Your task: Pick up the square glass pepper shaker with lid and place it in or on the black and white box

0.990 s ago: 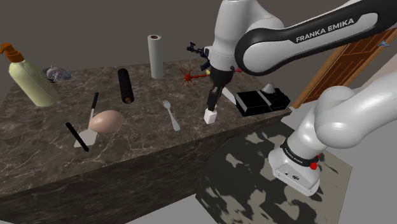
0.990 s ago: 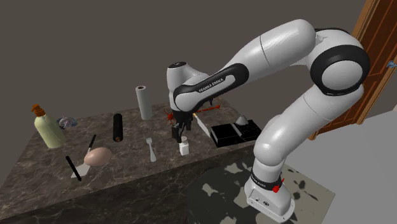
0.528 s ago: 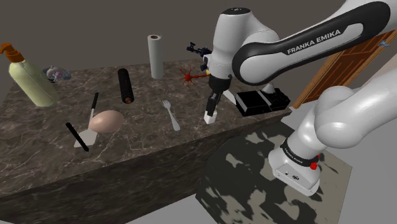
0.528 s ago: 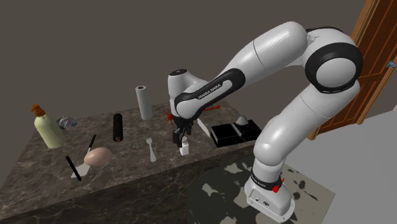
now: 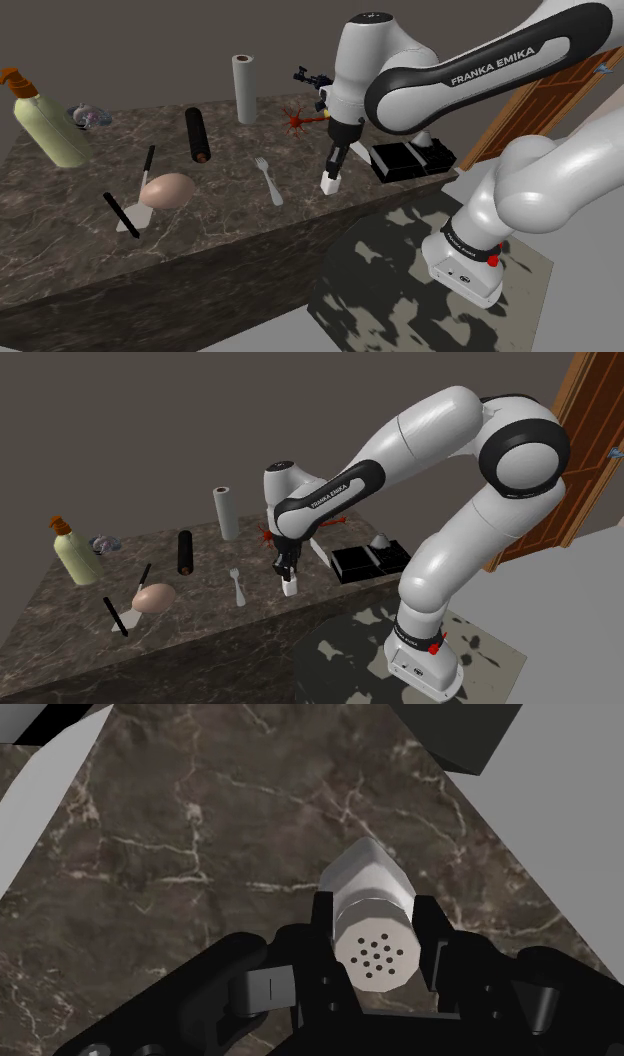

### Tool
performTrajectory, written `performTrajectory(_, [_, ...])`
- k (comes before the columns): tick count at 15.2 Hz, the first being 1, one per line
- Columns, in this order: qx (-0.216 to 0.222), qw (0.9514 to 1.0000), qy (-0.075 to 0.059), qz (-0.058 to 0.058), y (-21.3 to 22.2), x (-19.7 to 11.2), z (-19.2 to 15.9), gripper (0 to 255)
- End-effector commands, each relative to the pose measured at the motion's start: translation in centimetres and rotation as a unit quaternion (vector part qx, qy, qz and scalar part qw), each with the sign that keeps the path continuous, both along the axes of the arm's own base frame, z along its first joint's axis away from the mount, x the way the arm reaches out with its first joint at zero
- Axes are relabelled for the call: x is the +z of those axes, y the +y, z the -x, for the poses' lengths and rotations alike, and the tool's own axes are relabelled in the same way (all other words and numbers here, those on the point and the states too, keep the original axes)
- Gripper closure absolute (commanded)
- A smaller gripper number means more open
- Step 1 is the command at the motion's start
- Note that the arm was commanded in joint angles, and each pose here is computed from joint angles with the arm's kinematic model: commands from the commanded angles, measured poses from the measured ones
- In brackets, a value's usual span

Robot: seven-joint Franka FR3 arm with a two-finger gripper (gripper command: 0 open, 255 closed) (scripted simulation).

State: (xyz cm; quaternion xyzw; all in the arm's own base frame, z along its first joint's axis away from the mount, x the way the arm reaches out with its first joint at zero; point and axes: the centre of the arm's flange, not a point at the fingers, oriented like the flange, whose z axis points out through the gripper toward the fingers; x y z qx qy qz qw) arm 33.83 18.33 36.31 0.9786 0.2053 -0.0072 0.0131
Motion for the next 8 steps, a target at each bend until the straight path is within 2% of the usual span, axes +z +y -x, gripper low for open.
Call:
performTrajectory(1, [0.0, 1.0, 0.0, 0.0, 0.0, -0.01, 0.01, 255])
performTrajectory(8, [0.0, 1.0, 0.0, 0.0, 0.0, 0.51, 0.01, 255])
